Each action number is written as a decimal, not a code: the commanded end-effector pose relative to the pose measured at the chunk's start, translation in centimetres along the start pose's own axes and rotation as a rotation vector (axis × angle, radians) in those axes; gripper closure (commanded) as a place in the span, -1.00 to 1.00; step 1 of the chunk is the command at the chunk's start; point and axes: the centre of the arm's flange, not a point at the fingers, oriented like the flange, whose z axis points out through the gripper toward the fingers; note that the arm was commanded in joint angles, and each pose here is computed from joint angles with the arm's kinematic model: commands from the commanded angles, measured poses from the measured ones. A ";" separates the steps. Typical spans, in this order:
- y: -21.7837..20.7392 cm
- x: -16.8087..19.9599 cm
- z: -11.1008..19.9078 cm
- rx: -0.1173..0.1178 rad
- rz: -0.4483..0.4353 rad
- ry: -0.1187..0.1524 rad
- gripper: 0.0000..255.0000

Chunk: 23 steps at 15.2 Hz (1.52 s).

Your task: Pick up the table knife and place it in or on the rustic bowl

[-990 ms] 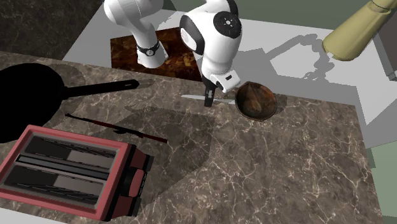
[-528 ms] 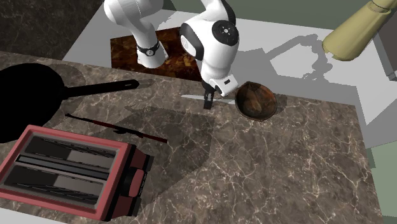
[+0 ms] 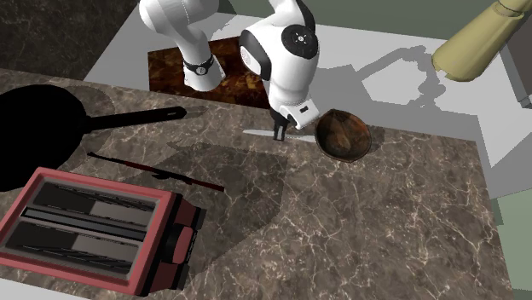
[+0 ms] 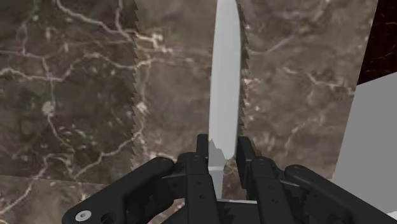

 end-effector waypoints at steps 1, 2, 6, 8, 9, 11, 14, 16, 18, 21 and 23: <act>-0.6 0.0 1.0 0.022 -0.009 -0.020 1.00; -0.8 0.4 1.0 0.022 -0.009 -0.020 1.00; -0.8 0.5 1.1 0.022 -0.008 -0.020 1.00; -0.7 0.1 0.2 0.022 -0.009 -0.020 1.00; -0.7 0.0 -0.3 0.022 -0.009 -0.020 1.00; -0.7 0.0 -1.4 0.022 -0.009 -0.020 1.00; -0.7 -0.1 -2.9 0.022 -0.009 -0.020 1.00; -0.8 -0.2 -4.0 0.022 -0.009 -0.020 1.00; -0.8 -0.3 -5.0 0.022 -0.009 -0.020 1.00; -0.8 -0.4 -6.6 0.022 -0.009 -0.020 1.00; -0.8 -0.5 -7.7 0.022 -0.009 -0.020 1.00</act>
